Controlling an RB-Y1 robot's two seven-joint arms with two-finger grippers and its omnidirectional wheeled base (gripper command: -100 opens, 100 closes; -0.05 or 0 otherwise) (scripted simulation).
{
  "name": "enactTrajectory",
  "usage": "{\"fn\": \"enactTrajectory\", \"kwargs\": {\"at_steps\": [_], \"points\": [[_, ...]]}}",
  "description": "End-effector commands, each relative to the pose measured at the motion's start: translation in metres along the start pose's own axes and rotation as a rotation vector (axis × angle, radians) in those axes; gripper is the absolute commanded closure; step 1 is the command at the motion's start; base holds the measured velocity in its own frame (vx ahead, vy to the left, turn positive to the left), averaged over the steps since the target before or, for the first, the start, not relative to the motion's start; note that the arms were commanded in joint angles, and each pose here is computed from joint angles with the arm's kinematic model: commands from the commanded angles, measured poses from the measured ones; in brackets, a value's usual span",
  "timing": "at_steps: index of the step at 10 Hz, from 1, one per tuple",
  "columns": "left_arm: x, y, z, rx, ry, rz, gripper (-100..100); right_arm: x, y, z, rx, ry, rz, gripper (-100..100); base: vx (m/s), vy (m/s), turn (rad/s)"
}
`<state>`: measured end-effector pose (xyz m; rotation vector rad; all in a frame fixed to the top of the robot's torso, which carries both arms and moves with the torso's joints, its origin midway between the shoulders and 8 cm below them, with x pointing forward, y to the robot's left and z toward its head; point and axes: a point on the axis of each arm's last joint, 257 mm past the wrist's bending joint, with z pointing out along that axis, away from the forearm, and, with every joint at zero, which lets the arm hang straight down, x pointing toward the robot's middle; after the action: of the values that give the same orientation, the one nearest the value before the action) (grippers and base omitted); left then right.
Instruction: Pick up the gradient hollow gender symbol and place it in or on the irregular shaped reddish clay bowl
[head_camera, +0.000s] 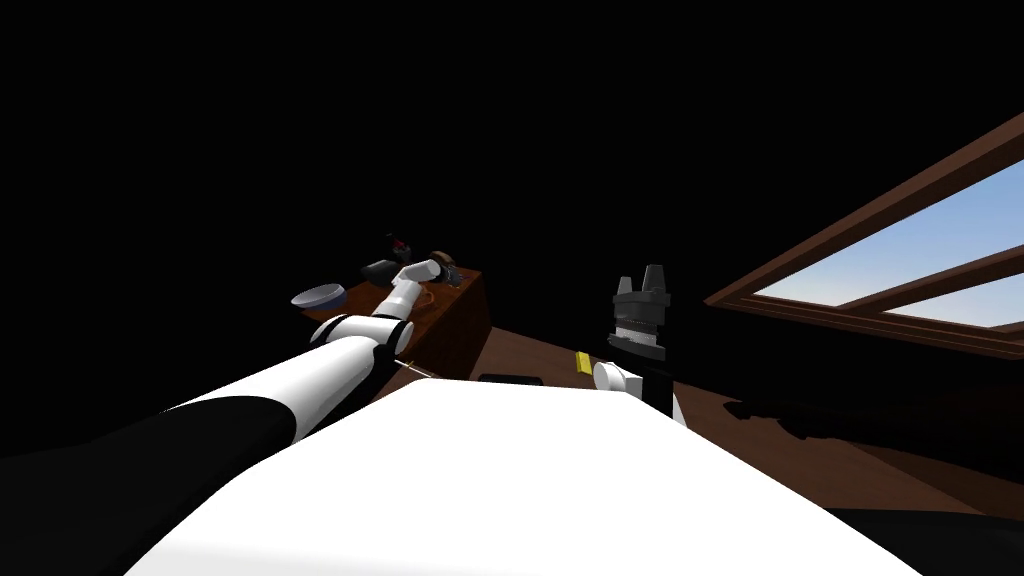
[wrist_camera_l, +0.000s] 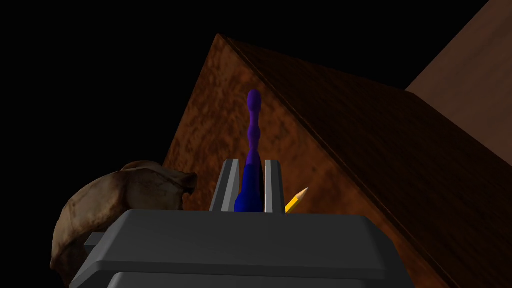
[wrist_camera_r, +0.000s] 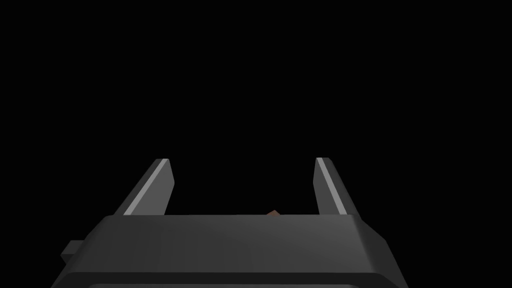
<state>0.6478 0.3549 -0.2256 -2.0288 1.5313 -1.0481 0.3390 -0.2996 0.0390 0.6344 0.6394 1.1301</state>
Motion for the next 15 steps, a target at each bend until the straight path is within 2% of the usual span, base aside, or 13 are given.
{"fn": "enactTrajectory", "kwargs": {"at_steps": [1,3,4,6,7,9,10,11,12,14,15], "points": [[-0.002,-0.012,-0.009,-0.016,-0.008,-0.026,100,0.0,0.0,0.0,0.0,0.0,0.0,0,-0.033,0.027,-0.05],[-0.003,0.0,-0.01,-0.063,-0.011,-0.026,100,0.0,0.0,0.0,0.0,0.0,0.0,0,-0.022,0.029,-0.022],[-0.006,-0.016,-0.02,-0.058,-0.02,-0.051,100,0.0,0.0,0.0,0.0,0.0,0.0,0,-0.032,0.028,-0.057],[-0.007,-0.004,-0.021,-0.108,-0.024,-0.052,100,0.0,0.0,0.0,0.0,0.0,0.0,0,-0.024,0.026,-0.018],[-0.011,-0.018,-0.032,-0.107,-0.034,-0.078,100,0.0,0.0,0.0,0.0,0.0,0.0,0,-0.029,0.031,-0.048],[-0.011,-0.007,-0.034,-0.152,-0.039,-0.079,100,0.0,0.0,0.0,0.0,0.0,0.0,0,-0.018,0.025,-0.022],[-0.016,-0.019,-0.045,-0.154,-0.051,-0.106,100,0.0,0.0,0.0,0.0,0.0,0.0,0,-0.024,0.026,-0.043],[-0.016,-0.01,-0.046,-0.187,-0.055,-0.106,100,0.0,0.0,0.0,0.0,0.0,0.0,0,-0.021,0.039,-0.037],[-0.021,-0.022,-0.057,-0.188,-0.069,-0.134,100,0.0,0.0,0.0,0.0,0.0,0.0,0,-0.032,0.053,-0.054],[-0.021,-0.009,-0.06,-0.237,-0.075,-0.135,100,0.0,0.0,0.0,0.0,0.0,0.0,0,-0.017,0.033,-0.014],[-0.027,-0.019,-0.071,-0.24,-0.091,-0.163,100,0.0,0.0,0.0,0.0,0.0,0.0,0,-0.014,0.031,-0.045]]}}
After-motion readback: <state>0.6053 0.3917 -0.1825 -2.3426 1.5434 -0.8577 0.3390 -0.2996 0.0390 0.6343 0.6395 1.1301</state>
